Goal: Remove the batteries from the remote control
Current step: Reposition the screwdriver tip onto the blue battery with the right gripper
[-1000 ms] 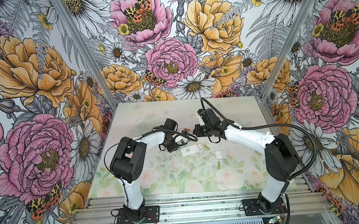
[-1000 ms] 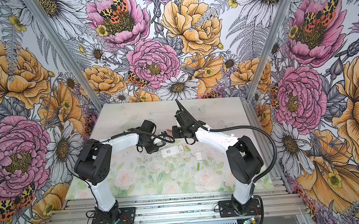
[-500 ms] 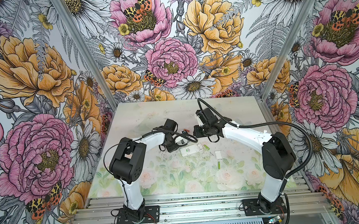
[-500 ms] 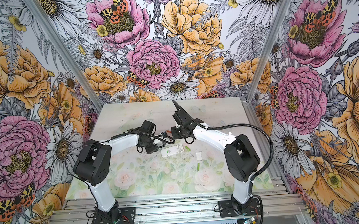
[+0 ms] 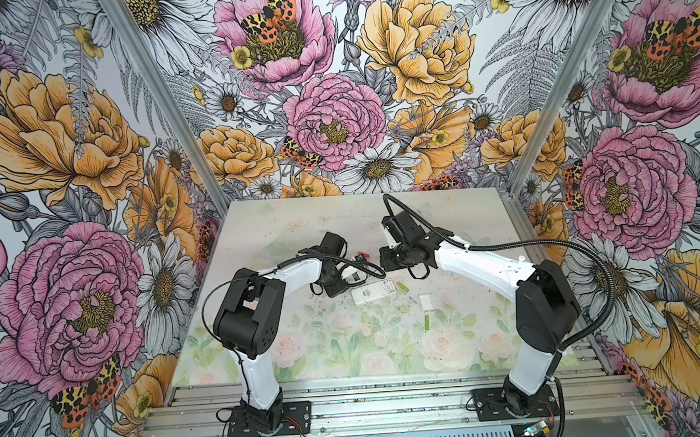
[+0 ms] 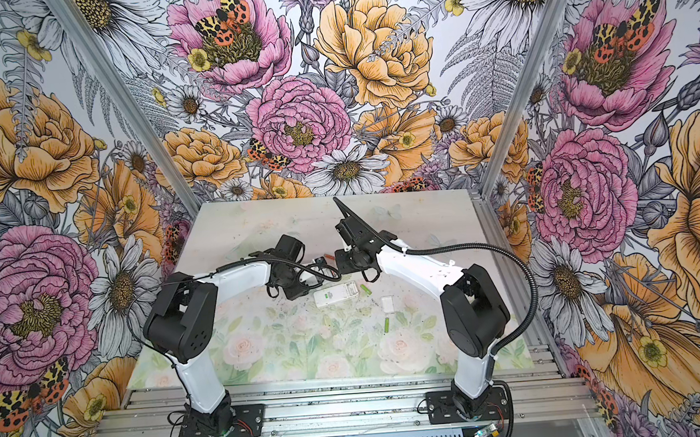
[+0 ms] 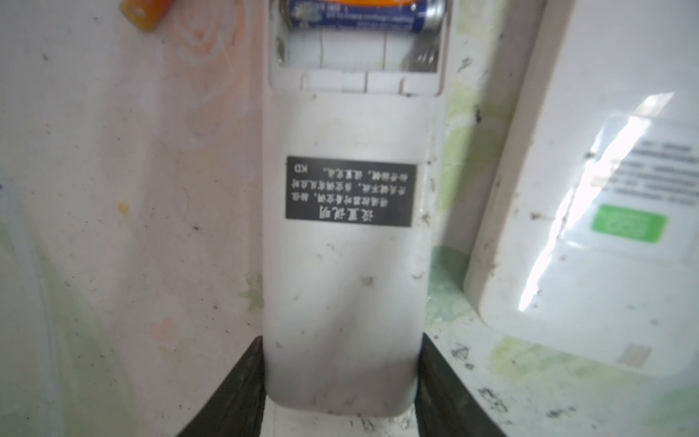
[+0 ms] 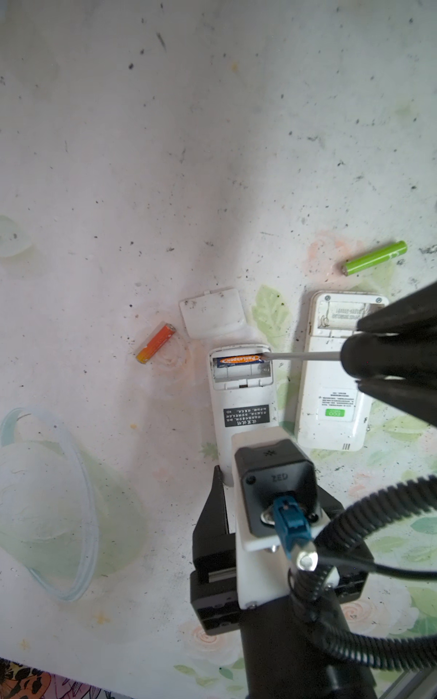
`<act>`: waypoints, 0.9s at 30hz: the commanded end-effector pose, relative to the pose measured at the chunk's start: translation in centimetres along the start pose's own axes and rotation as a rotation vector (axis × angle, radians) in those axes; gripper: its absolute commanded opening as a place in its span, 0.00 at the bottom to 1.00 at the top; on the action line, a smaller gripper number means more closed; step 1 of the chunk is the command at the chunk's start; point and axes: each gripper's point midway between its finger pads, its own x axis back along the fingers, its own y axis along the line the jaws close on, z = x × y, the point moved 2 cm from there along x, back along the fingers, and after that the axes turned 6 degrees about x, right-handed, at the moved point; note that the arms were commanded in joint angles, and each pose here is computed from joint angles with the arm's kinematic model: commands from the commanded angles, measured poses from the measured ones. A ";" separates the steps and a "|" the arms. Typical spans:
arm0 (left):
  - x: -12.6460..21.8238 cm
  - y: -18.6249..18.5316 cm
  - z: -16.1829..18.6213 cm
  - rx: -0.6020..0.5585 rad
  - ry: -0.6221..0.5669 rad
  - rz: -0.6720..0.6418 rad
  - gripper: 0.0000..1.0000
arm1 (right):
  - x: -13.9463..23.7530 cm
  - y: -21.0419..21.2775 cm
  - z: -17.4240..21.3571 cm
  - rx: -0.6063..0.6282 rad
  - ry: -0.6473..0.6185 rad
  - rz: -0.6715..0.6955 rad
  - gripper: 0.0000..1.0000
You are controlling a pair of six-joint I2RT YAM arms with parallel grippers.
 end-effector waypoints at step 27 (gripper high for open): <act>0.2 0.4 0.9 -0.028 0.037 -0.036 0.00 | 0.1 2.8 0.8 0.200 0.044 -0.039 0.00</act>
